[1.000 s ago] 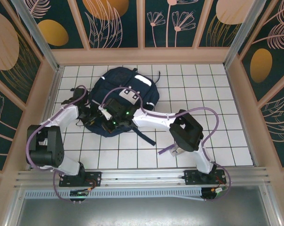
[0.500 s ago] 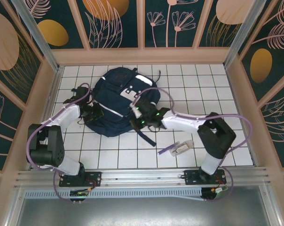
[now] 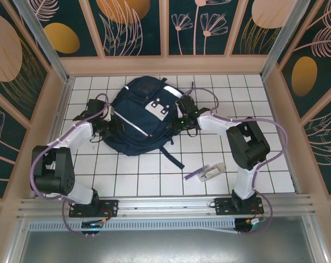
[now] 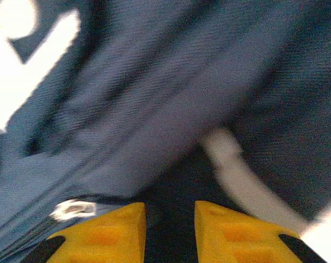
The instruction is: Pack the student bag
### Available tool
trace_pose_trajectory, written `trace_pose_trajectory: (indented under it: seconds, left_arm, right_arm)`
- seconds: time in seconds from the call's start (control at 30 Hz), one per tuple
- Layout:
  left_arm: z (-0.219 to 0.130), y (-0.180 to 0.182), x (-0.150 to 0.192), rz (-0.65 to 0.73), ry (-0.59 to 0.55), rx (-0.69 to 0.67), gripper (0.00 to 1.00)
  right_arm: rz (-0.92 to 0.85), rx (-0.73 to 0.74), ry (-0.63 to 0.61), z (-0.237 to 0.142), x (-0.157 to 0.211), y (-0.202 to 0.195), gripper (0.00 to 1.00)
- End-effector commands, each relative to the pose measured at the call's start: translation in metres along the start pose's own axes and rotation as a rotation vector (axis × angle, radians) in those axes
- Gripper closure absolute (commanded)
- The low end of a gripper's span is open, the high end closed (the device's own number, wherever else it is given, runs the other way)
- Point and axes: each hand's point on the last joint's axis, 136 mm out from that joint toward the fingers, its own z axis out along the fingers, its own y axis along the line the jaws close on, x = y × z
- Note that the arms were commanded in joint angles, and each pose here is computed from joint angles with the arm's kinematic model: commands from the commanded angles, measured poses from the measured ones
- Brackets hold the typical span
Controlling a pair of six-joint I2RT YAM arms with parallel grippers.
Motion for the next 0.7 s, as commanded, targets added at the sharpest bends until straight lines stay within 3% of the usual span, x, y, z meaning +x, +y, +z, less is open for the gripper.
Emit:
trace_pose_trajectory:
  seconds: [0.0, 0.07, 0.13, 0.33, 0.5, 0.67]
  left_arm:
    - [-0.026, -0.057, 0.001, 0.321, -0.081, 0.039, 0.52]
    - [-0.036, -0.089, -0.003, 0.502, -0.165, -0.016, 0.46]
    - [-0.043, -0.124, -0.001, 0.616, -0.194, 0.021, 0.44]
    - [-0.015, -0.190, 0.006, 0.703, -0.123, 0.048, 0.41]
    - [0.041, -0.186, 0.017, 0.620, 0.018, -0.080, 0.41]
    - [0.064, -0.158, 0.019, 0.512, 0.051, -0.238, 0.39]
  right_arm:
    - [0.051, 0.174, -0.033, -0.025, -0.004, -0.042, 0.63]
    - [0.031, 0.180, -0.078, -0.042, -0.007, -0.043, 0.60]
    - [0.012, 0.186, -0.140, -0.061, -0.012, -0.046, 0.58]
    - [0.089, 0.195, -0.338, -0.115, -0.025, -0.060, 0.54]
    - [0.150, 0.179, -0.423, -0.139, -0.021, -0.069, 0.52]
    - [0.138, 0.086, -0.441, -0.149, -0.010, -0.056, 0.50]
